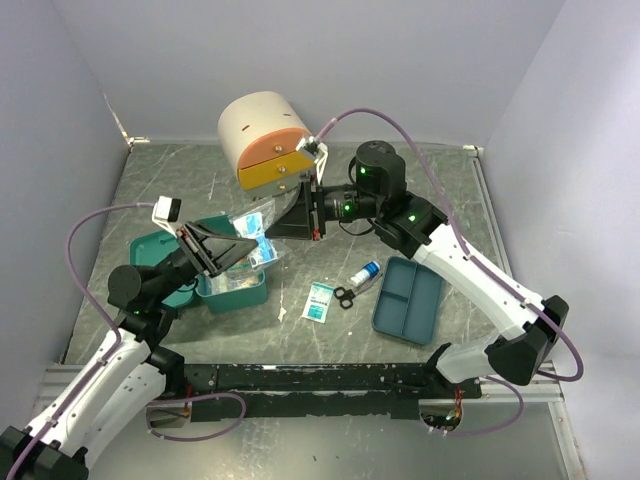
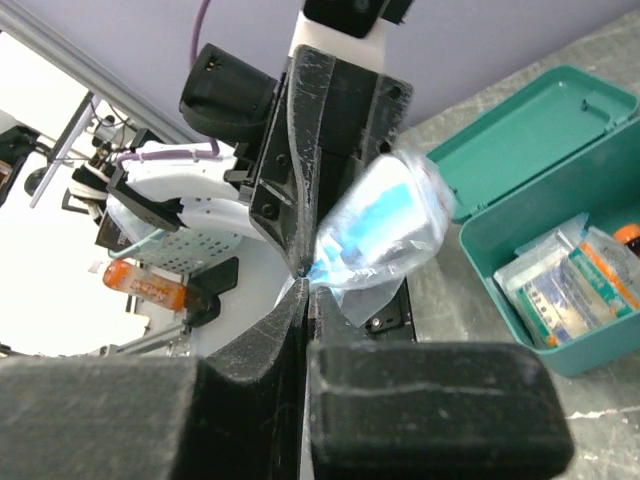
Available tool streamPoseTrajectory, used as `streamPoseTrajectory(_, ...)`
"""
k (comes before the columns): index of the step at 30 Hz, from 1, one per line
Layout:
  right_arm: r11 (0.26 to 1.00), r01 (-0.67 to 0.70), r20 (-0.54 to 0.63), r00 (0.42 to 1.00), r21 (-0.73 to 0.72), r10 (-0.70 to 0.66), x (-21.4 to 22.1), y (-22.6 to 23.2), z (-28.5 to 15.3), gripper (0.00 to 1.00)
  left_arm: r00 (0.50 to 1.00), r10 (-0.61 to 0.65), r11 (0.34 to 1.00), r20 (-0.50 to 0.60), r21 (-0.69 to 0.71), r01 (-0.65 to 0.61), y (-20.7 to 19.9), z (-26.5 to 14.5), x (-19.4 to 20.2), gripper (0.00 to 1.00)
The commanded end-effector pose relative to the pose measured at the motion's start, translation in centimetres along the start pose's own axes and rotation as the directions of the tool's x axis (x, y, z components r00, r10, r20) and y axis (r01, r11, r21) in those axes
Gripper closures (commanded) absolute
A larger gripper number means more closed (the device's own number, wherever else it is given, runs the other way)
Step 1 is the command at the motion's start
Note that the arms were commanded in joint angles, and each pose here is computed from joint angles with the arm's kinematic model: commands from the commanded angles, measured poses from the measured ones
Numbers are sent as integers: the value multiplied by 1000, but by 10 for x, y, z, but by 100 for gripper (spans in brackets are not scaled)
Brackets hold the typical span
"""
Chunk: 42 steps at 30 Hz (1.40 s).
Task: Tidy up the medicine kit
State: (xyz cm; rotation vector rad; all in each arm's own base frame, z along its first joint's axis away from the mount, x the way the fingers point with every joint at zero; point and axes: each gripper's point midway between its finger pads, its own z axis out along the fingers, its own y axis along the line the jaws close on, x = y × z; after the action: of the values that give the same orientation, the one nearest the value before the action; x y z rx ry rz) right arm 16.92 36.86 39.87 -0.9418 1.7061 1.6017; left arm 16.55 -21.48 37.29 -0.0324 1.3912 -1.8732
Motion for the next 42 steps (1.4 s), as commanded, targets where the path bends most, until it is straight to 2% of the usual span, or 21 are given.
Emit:
streamPoseTrajectory(1, 1000, -3, 9, 1000, 27, 3, 5, -8, 1, 100, 999, 33, 998, 2, 56, -33, -9, -7, 4, 72)
streamPoseTrajectory(4, 999, -11, 0, 1000, 43, 11, 9, -14, 2, 100, 998, 56, 998, -6, 27, -56, -5, -4, 3, 83)
streamPoseTrajectory(5, 998, -16, -6, 1000, 54, 16, 11, -16, 2, 93, 998, 60, 998, -10, 3, -60, -2, -4, 3, 84)
streamPoseTrajectory(7, 994, -29, -15, 999, 107, 31, 16, -28, 0, 74, 996, 83, 995, -20, -53, -84, 6, -2, 2, 85)
streamPoseTrajectory(9, 977, -60, -10, 998, 202, 63, 21, -47, -5, 57, 990, 130, 976, -46, -167, -136, 25, -4, 1, 85)
streamPoseTrajectory(11, 950, -84, 14, 996, 300, 83, 25, -67, -13, 48, 983, 171, 938, -71, -293, -184, 44, -10, -2, 85)
streamPoseTrajectory(14, 881, -111, 66, 994, 460, 90, 27, -97, -30, 45, 969, 222, 813, -113, -527, -248, 78, -30, -12, 85)
streamPoseTrajectory(18, 738, -157, 125, 987, 656, 99, 34, -138, -53, 45, 944, 267, 554, -196, -770, -317, 117, -70, -30, 82)
streamPoseTrajectory(21, 675, -175, 142, 984, 717, 104, 42, -155, -61, 45, 918, 314, 378, -243, -855, -356, 123, -95, -49, 80)
streamPoseTrajectory(24, 653, -184, 145, 983, 735, 114, 51, -169, -60, 45, 893, 345, 304, -290, -865, -399, 123, -103, -59, 78)
streamPoseTrajectory(26, 638, -186, 138, 983, 747, 125, 57, -179, -57, 46, 892, 320, 297, -320, -860, -415, 129, -102, -55, 79)
streamPoseTrajectory(30, 587, -199, 128, 979, 785, 161, 74, -202, -55, 47, 901, 220, 329, -374, -841, -429, 152, -102, -32, 79)
streamPoseTrajectory(35, 565, -236, 140, 968, 790, 209, 86, -221, -47, 48, 899, 98, 283, -428, -853, -437, 187, -118, -12, 79)
streamPoseTrajectory(40, 561, -279, 155, 954, 780, 258, 93, -232, -39, 49, 889, 4, 371, -459, -824, -427, 211, -108, 2, 79)
streamPoseTrajectory(42, 580, -276, 140, 953, 766, 269, 96, -232, -34, 50, 893, -49, 440, -446, -813, -382, 217, -102, 9, 79)
